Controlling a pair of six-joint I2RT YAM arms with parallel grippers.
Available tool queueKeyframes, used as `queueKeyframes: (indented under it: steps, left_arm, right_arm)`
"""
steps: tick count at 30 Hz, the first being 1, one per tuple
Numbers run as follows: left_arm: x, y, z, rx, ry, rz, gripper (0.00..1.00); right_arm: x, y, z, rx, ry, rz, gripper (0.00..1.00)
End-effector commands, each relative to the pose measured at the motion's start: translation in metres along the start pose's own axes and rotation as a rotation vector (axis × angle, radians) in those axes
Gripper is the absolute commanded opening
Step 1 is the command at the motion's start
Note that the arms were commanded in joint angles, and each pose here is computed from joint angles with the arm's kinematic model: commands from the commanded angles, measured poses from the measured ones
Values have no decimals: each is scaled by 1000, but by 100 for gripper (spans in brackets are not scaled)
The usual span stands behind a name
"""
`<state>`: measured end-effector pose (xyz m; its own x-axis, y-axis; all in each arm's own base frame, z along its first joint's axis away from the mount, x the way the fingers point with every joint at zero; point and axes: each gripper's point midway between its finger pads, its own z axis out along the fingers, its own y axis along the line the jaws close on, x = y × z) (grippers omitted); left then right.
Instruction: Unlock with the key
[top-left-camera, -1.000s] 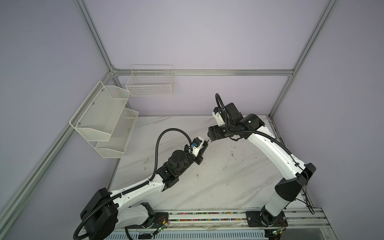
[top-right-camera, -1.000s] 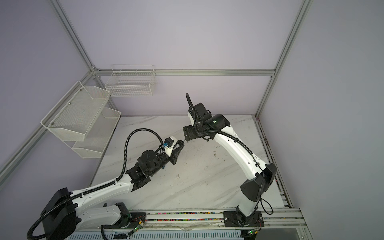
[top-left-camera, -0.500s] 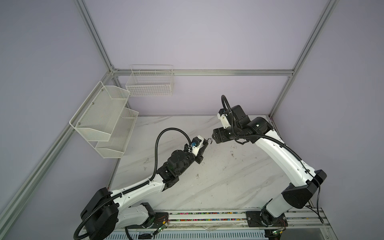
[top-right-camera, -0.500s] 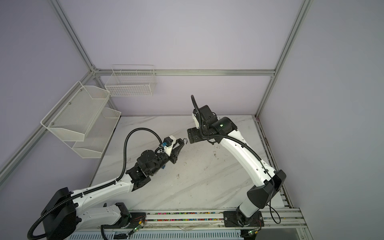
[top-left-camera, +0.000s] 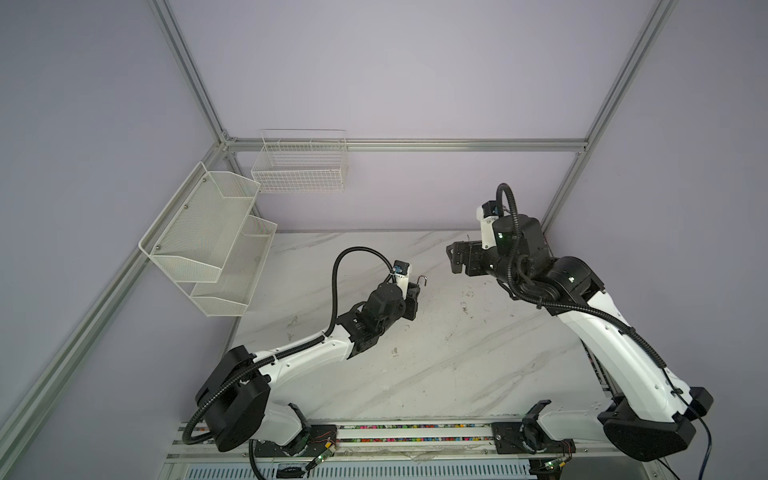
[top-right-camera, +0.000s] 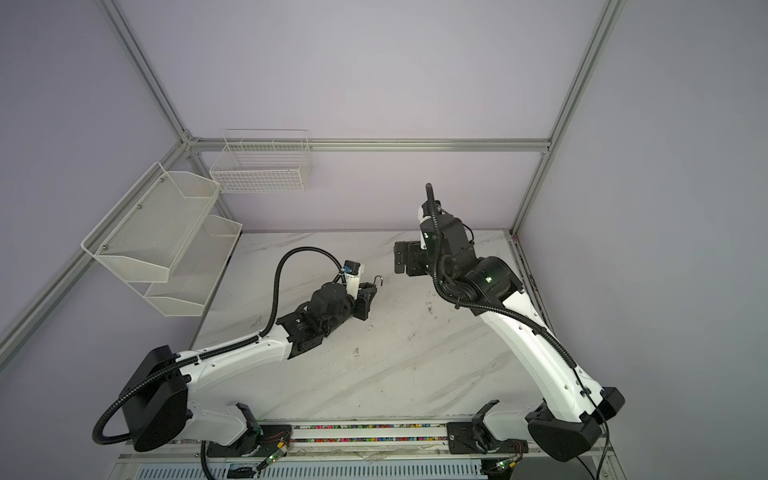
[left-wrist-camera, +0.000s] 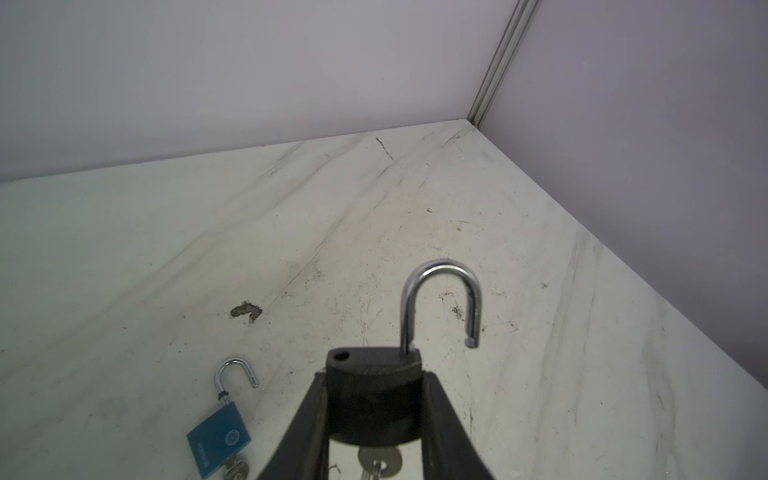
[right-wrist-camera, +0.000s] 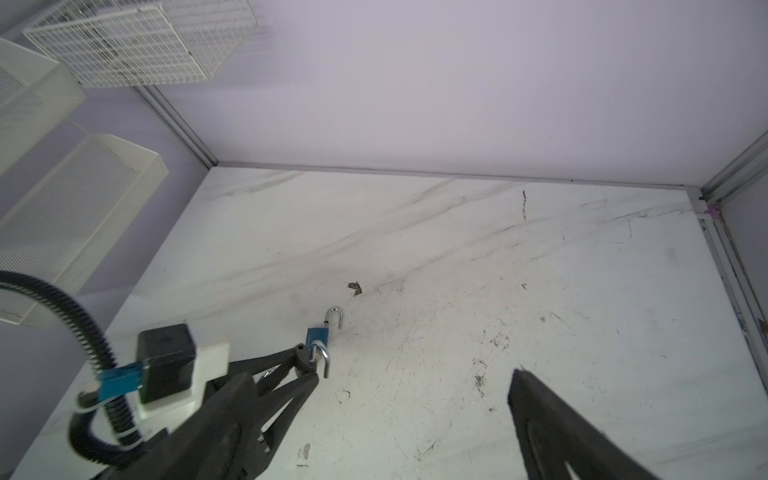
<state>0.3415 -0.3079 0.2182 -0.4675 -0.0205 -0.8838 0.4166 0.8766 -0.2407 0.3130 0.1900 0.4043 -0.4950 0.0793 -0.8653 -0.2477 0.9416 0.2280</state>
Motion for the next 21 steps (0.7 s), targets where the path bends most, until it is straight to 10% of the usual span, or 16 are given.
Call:
queueKeyframes:
  steps: [1,21]
  left_arm:
    - [-13,-14,11,-27,87,-206,0]
    - [91,-6,123,-361,499,-272,0]
  right_arm:
    - [-28,2,-6,-24,-146,82,97]
    - [-61,23,-1,-161,-308,302,97]
